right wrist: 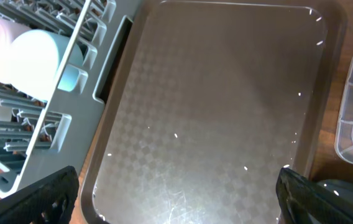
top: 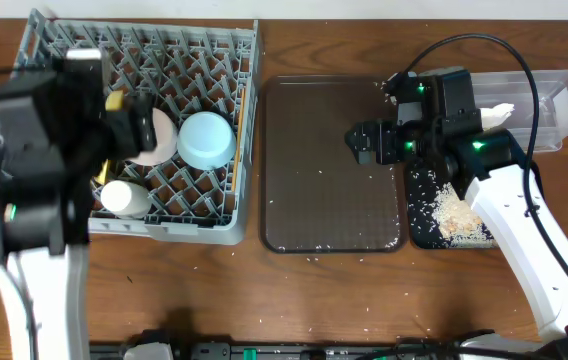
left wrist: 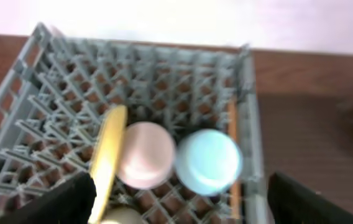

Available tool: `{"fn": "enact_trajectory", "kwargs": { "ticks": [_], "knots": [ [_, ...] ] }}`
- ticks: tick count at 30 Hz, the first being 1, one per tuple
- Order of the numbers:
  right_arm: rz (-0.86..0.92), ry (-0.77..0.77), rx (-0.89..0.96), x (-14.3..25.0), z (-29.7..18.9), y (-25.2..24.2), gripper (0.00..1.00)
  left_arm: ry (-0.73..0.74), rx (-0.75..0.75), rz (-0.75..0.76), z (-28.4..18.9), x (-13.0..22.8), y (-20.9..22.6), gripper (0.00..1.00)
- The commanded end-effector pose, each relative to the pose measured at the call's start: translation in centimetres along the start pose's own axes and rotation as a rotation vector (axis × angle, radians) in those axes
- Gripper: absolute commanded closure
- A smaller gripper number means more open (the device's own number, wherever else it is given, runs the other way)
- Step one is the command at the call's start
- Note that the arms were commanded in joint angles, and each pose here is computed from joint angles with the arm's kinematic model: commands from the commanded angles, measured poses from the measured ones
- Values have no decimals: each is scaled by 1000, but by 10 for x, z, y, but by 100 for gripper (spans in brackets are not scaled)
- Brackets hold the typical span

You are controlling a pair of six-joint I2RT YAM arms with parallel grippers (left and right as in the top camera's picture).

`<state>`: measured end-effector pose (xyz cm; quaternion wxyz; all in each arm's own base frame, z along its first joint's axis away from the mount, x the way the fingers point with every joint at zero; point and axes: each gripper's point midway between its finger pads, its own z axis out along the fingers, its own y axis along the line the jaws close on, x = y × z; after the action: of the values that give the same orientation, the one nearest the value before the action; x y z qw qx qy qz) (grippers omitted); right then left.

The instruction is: Sort waste into correct bins and load items into the dishwasher

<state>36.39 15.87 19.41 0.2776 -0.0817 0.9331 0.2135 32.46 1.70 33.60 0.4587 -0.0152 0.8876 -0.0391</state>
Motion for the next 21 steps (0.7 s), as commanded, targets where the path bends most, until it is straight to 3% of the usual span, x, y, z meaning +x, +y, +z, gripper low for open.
{"fn": "enact_trajectory", "kwargs": {
  "ticks": [1, 7, 14, 21],
  "knots": [
    [-2, -13, 6, -1, -4, 2, 1, -111, 84, -44, -53, -7, -23, 11],
    [-2, -13, 6, -1, -4, 2, 1, -260, 85, -10, -117, -5, -34, 11],
    [-2, -13, 6, -1, -4, 2, 1, -352, 93, 14, -151, -3, -42, 11],
    [-2, -13, 6, -1, -4, 2, 1, -229, 85, -14, -144, 30, -40, 11]
  ]
}}
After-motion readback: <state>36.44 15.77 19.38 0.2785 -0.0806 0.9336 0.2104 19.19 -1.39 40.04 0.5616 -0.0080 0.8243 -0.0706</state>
